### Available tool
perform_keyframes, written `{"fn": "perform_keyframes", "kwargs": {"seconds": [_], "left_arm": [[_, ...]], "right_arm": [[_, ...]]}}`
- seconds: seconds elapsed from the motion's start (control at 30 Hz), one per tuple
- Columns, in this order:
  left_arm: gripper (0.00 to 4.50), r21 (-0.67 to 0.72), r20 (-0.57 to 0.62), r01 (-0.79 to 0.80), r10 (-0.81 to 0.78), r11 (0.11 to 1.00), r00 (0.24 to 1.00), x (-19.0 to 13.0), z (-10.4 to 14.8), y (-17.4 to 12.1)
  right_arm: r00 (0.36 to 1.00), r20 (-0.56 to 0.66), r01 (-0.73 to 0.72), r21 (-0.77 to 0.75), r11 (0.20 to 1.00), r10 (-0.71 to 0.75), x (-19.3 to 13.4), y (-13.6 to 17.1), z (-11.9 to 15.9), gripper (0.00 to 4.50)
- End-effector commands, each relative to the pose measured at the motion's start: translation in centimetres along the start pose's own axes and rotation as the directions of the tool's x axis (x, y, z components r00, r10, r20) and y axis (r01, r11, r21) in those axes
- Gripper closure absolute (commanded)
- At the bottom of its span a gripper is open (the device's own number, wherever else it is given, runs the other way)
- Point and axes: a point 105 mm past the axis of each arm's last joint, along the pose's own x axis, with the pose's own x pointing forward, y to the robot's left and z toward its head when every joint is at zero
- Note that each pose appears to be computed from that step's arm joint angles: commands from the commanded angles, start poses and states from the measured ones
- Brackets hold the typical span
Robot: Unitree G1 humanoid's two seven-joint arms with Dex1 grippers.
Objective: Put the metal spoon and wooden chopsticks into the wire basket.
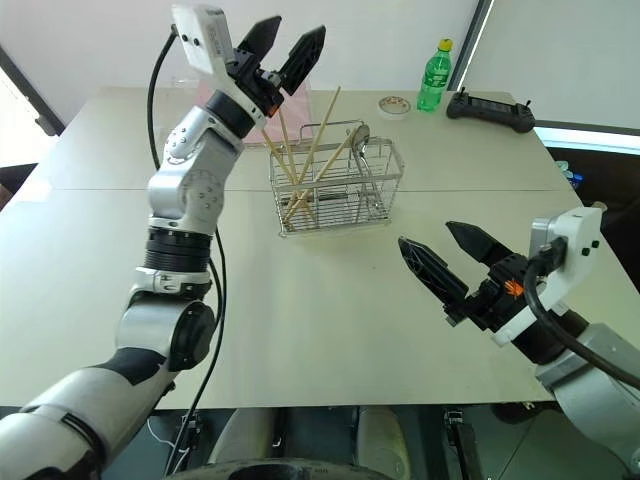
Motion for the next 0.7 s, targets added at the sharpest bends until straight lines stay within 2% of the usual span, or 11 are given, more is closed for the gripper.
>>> {"fn": "perform_keyframes", "kwargs": {"seconds": [0.03, 0.17, 0.2, 0.23, 0.3, 0.37, 0.5, 0.7], "left_arm": [[0.09, 0.001, -0.058, 0.183, -0.183, 0.983, 0.981, -1.1, 3.1, -0.6], [0.09, 0.149, -0.238, 0.352, -0.312, 0.924, 0.92, -4.7, 5.4, 0.8], [0.09, 0.147, -0.308, 0.389, -0.332, 0.909, 0.892, -5.6, 5.3, 1.0], [0.09, 0.159, -0.382, 0.46, -0.375, 0.873, 0.845, -7.1, 5.1, 0.9], [0.09, 0.118, -0.59, 0.59, -0.421, 0.799, 0.689, -11.0, 3.6, 1.1], [0.09, 0.099, -0.695, 0.62, -0.392, 0.778, 0.603, -13.4, 2.7, 2.0], [0.09, 0.087, -0.75, 0.598, -0.343, 0.797, 0.566, -15.6, 1.6, 3.0], [0.09, 0.096, -0.755, 0.577, -0.319, 0.811, 0.573, -16.6, 0.9, 3.0]], "right_arm": [[1.0, -0.008, -0.031, -0.046, 0.998, 0.03, 0.1, -0.2, 0.7, 0.0], [0.999, -0.03, -0.025, -0.09, 0.996, 0.022, -0.2, -1.6, 1.4, 0.0], [0.999, -0.04, -0.023, -0.1, 0.995, 0.019, -0.3, -1.9, 1.4, 0.0], [0.998, -0.057, -0.024, -0.117, 0.993, 0.018, -0.4, -2.2, 1.4, 0.0], [0.995, -0.096, -0.037, -0.149, 0.988, 0.023, -0.5, -2.8, 1.2, 0.0], [0.993, -0.112, -0.047, -0.159, 0.986, 0.029, -0.5, -3.3, 1.2, 0.0], [0.994, -0.107, -0.038, -0.175, 0.984, 0.019, 0.0, -4.4, 1.4, 0.0], [0.991, -0.115, -0.083, -0.197, 0.977, 0.061, 1.1, -4.2, 1.1, 0.0]]}}
